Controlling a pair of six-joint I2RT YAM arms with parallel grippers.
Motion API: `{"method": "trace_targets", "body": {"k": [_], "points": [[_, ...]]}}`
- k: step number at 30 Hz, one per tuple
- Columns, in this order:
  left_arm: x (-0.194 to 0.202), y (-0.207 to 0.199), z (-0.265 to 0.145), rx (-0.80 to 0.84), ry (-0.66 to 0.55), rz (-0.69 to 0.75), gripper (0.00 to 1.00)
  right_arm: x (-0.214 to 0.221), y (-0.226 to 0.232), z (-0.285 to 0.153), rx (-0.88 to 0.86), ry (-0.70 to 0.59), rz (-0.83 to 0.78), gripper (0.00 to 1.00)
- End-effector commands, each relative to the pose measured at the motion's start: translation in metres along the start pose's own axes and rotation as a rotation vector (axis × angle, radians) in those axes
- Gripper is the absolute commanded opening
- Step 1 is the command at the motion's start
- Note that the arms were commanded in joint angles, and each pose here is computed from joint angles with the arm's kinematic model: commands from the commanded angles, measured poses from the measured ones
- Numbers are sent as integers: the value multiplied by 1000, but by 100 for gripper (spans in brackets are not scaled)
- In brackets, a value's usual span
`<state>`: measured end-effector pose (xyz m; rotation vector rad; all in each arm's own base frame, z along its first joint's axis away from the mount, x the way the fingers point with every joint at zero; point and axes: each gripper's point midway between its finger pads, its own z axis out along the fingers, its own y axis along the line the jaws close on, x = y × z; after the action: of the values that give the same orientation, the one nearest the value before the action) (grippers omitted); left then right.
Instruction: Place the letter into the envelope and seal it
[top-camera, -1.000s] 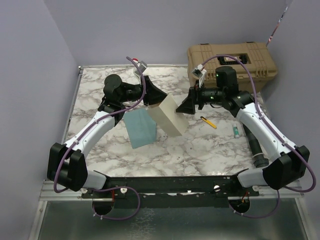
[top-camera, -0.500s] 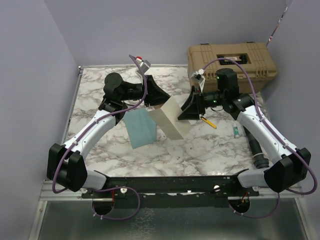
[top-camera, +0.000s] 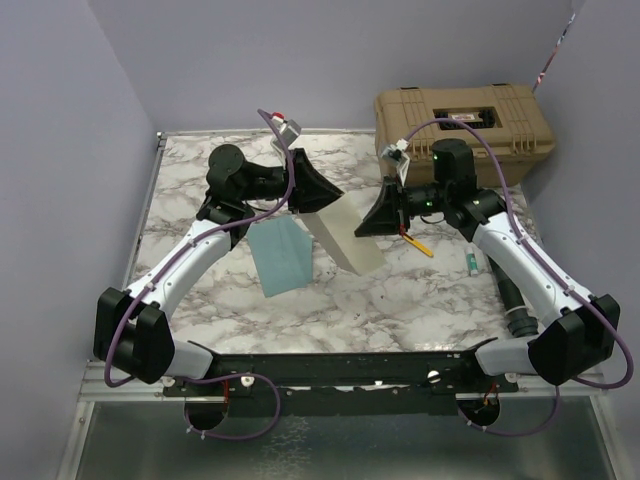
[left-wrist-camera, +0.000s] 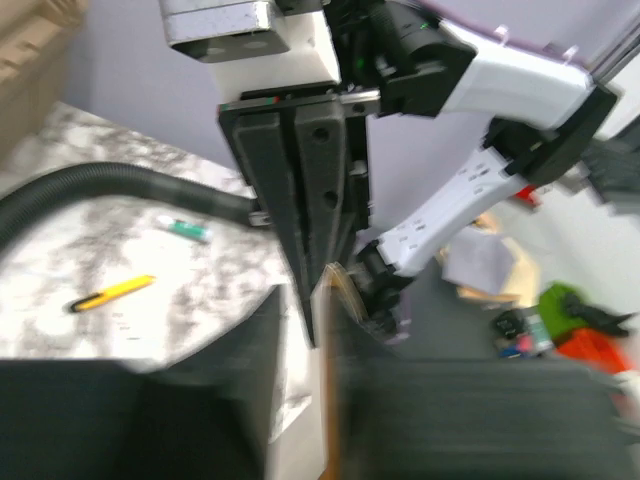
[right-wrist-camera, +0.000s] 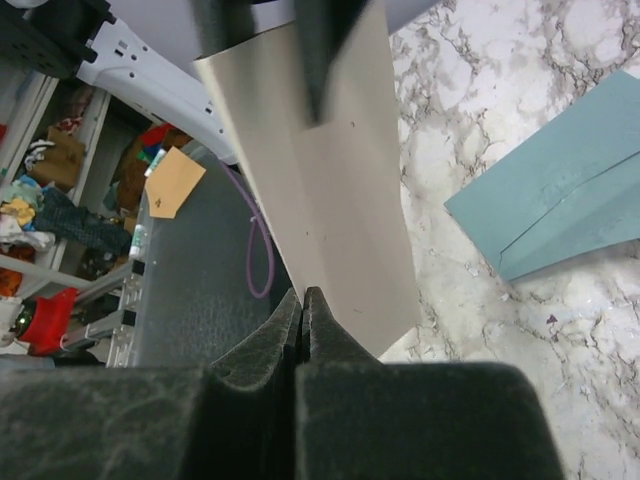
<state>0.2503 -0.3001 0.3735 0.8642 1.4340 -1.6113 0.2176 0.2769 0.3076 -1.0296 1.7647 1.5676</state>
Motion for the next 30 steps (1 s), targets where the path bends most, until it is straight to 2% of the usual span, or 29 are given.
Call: {"method": "trace_targets", "body": {"k": [1, 3, 6, 9, 13, 15, 17, 21, 24, 27, 30], "points": [[3, 16, -19, -71, 4, 50, 52, 2, -12, -2, 95, 6, 4, 0], [9, 41, -29, -196, 5, 56, 74, 6, -24, -7, 180, 8, 17, 0], [16, 90, -51, -500, 14, 58, 90, 12, -48, -17, 351, 8, 36, 0], [14, 133, -86, -816, -35, 30, 97, 16, -72, -32, 531, -5, 55, 0], [5, 157, -120, -1069, -138, -23, 99, 9, -95, -50, 719, -70, 79, 0], [2, 155, -117, -1061, -168, -59, 99, -1, -100, -55, 772, -129, 97, 1], [1, 145, -99, -954, -185, -119, 99, -13, -100, -56, 780, -190, 117, 0], [-1, 116, -57, -710, -235, -249, 99, -39, -86, -45, 680, -321, 150, 0], [-12, 91, -33, -576, -301, -293, 98, -57, -74, -37, 592, -395, 171, 1], [-19, 78, -22, -518, -333, -317, 90, -66, -63, -29, 512, -418, 175, 1], [-21, 73, -14, -483, -344, -353, 72, -73, -50, -25, 440, -426, 163, 1]]}}
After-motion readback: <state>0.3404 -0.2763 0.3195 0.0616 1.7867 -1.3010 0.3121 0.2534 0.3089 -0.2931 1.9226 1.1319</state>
